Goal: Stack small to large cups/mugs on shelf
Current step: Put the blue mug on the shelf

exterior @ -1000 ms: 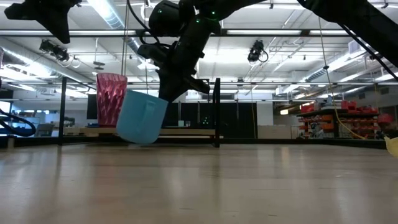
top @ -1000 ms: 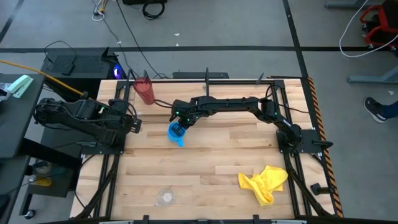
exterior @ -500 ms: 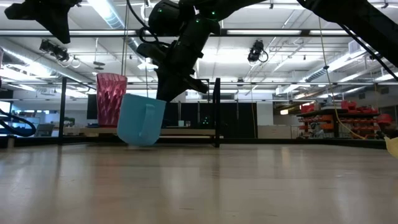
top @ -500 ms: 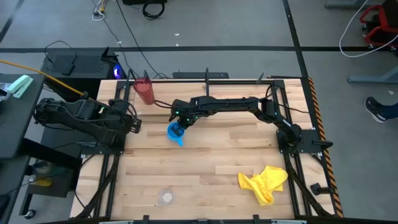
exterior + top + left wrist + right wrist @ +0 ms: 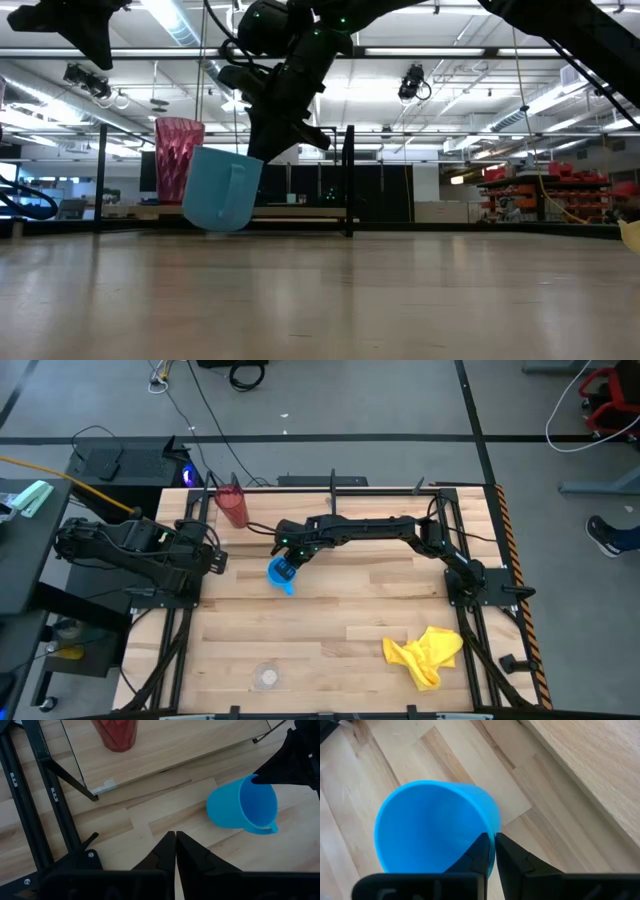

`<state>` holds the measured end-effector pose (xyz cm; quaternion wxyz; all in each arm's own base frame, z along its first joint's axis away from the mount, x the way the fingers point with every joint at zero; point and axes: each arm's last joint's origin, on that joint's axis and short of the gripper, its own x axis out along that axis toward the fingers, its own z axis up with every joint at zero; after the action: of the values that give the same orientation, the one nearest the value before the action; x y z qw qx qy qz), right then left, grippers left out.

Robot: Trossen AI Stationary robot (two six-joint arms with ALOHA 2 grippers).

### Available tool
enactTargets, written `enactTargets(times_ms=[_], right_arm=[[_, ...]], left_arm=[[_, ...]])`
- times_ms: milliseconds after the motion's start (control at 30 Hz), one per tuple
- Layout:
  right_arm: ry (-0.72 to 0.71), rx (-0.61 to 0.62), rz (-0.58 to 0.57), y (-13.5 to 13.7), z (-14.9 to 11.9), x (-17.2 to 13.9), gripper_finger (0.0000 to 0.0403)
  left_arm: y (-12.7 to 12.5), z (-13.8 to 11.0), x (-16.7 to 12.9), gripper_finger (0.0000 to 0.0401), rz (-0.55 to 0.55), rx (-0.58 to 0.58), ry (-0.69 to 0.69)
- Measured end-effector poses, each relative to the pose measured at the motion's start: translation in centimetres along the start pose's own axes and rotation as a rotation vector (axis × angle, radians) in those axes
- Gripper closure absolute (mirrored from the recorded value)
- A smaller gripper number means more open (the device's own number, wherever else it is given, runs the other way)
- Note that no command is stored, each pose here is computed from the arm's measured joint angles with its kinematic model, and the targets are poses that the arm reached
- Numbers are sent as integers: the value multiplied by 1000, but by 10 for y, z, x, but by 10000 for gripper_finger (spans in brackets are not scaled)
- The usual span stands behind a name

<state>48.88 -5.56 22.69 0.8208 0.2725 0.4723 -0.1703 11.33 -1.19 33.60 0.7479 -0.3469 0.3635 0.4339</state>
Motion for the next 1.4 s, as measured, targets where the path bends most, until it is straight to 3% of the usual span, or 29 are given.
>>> enactTargets(times_ms=[333, 667, 1033, 1400], right_arm=[[89, 22, -53, -13, -20, 23, 337], [3, 28, -10, -6, -10, 18, 310], [8, 10, 6, -5, -9, 16, 283], [-77, -50, 60, 3, 0, -37, 276]], left_arm=[[0, 0, 0, 373, 0, 0, 0], [0, 0, 0, 382, 0, 0, 0], [0, 0, 0, 378, 0, 0, -1], [-2, 0, 1, 374, 8, 2, -3]])
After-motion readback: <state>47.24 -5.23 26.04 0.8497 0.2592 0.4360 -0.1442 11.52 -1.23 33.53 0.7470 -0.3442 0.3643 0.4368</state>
